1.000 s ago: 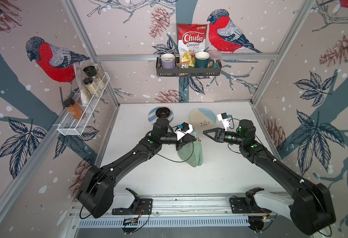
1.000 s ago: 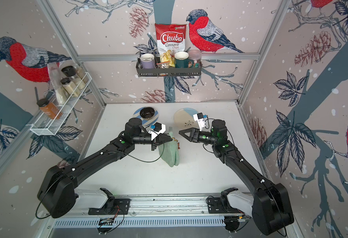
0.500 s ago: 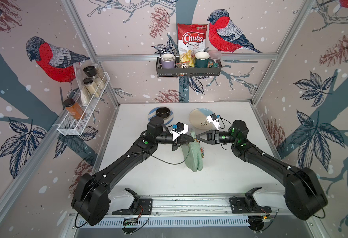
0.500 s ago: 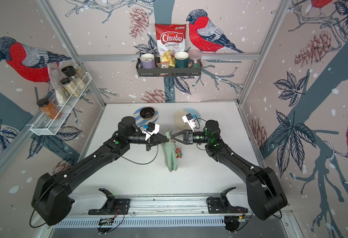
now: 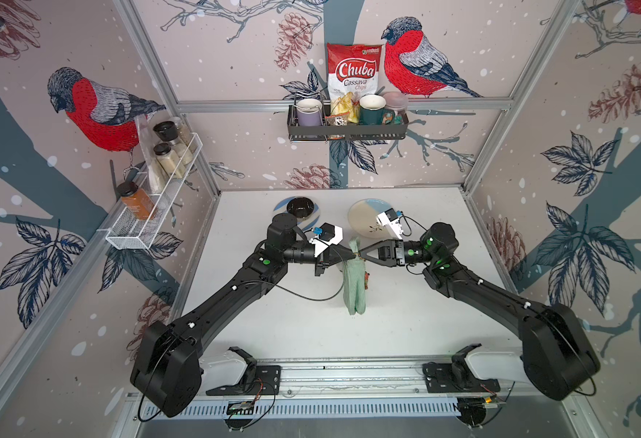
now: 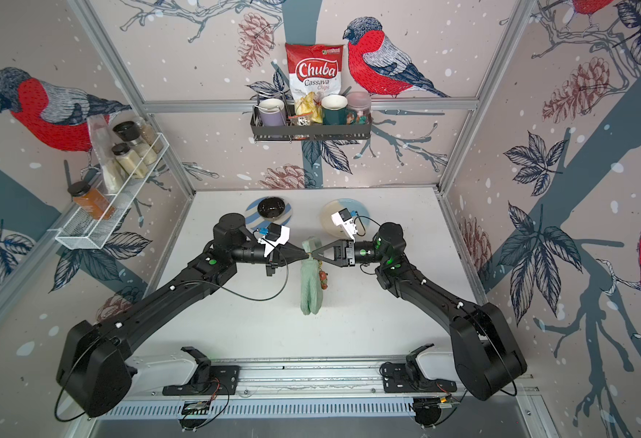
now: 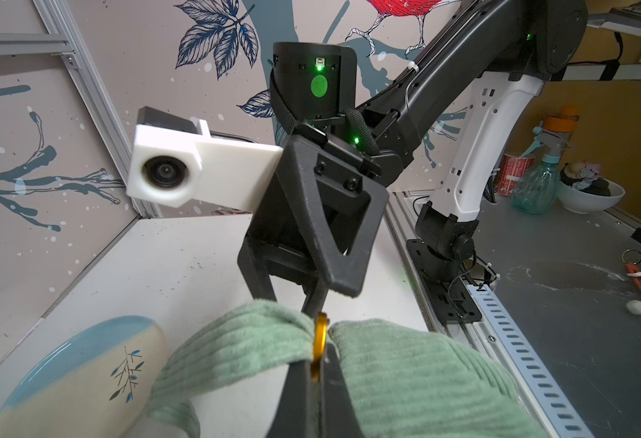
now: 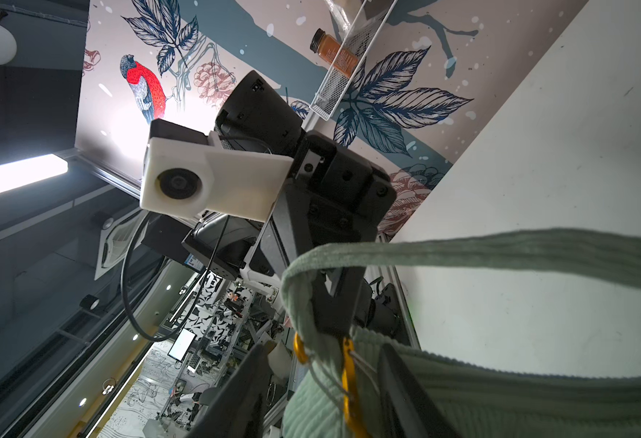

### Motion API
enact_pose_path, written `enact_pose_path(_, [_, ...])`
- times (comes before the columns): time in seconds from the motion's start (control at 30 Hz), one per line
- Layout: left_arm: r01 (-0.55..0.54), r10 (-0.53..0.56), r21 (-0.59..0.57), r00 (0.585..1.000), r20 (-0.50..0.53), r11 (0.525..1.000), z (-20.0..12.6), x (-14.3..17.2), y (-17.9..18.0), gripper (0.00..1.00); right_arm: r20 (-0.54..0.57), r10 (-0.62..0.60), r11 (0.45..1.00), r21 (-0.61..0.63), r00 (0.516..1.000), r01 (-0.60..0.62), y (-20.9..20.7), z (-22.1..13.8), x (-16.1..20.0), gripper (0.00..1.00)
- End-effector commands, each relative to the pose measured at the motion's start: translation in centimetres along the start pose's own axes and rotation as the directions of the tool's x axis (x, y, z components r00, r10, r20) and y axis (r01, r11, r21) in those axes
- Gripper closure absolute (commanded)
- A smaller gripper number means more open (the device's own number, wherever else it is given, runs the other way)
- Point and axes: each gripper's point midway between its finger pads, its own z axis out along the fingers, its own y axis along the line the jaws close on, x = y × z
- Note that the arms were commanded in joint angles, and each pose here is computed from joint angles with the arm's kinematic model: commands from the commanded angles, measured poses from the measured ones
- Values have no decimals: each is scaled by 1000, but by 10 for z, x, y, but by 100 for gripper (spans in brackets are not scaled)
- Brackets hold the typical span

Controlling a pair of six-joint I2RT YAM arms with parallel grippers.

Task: Remove the decoration from the bag
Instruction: Pick up the bag from the center of the board.

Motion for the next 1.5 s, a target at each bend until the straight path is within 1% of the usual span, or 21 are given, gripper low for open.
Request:
enact_pose_path(0.0, [-62, 62, -16, 997, 48, 998, -3, -18, 3, 100, -10, -14, 999, -46, 1000, 13, 10, -1, -1, 56])
enact_pose_path(0.07, [-64, 65, -26, 997, 43, 998, -3, -17, 5, 100, -18, -14, 998, -68, 1000, 13, 13, 2, -1, 59])
enact_pose_path(0.17, [-59, 61, -36, 997, 44, 998, -2, -16, 8, 100, -38, -18, 998, -63, 999, 16, 11, 8, 1, 67])
enact_pose_path(0.2, [-58, 60, -43, 997, 44, 997, -2, -16, 9, 100, -50, -9, 999, -48, 999, 6, 8, 11, 4, 71])
enact_pose_path(0.27, [-59, 62, -60, 997, 38, 996, -2, -15, 12, 100, -75, -49, 999, -4, 996, 49, 3, 13, 8, 76])
enact_pose_path(0.33, [-60, 63, -81, 997, 35, 995, -4, -15, 15, 100, -116, -43, 997, 60, 992, 50, -6, 13, 18, 79])
enact_pose_path(0.4, [-51, 55, -102, 998, 36, 993, -6, -15, 18, 100, -141, -26, 996, 85, 990, 39, -9, 11, 23, 80])
enact_pose_path(0.43, [-45, 51, -115, 998, 43, 992, -8, -15, 21, 100, -146, -21, 995, 91, 989, 34, -11, 9, 26, 80])
enact_pose_path(0.5, [-36, 46, -132, 997, 68, 991, -11, -18, 24, 100, -150, -6, 996, 90, 989, 20, -15, 6, 29, 76])
enact_pose_path(0.6, [-31, 44, -134, 995, 94, 990, -12, -22, 27, 100, -158, -16, 997, 77, 987, 29, -12, 6, 31, 71])
enact_pose_path(0.7, [-33, 46, -133, 994, 98, 991, -12, -23, 27, 100, -181, -34, 997, 60, 983, 46, -7, 9, 35, 63])
enact_pose_path(0.77, [-30, 43, -131, 994, 99, 991, -13, -23, 27, 100, -179, -41, 997, 63, 983, 53, -6, 9, 34, 62])
enact_pose_path(0.97, [-22, 36, -135, 995, 98, 991, -13, -23, 27, 100, -169, -45, 996, 71, 985, 58, -5, 12, 29, 77])
enact_pose_path(1.1, [-16, 31, -151, 995, 97, 988, -15, -23, 28, 100, -168, -46, 990, 126, 985, 67, -12, 12, 29, 87])
enact_pose_path(1.23, [10, 8, -172, 995, 103, 985, -17, -23, 29, 100, -165, -68, 963, 246, 984, 108, -22, 7, 24, 99])
enact_pose_path(1.3, [41, -20, -177, 993, 120, 983, -18, -23, 29, 100, -171, -96, 934, 325, 981, 148, -30, 4, 22, 100])
enact_pose_path(1.37, [86, -59, -188, 988, 141, 978, -19, -21, 30, 100, -223, -82, 892, 419, 971, 171, -39, 0, 28, 100])
enact_pose_path(1.4, [110, -82, -198, 986, 149, 974, -20, -20, 31, 91, -253, -100, 866, 454, 962, 210, -43, 0, 28, 100])
enact_pose_path(1.47, [167, -131, -235, 979, 159, 958, -24, -19, 36, 78, -315, -81, 820, 519, 946, 243, -48, -4, 35, 100])
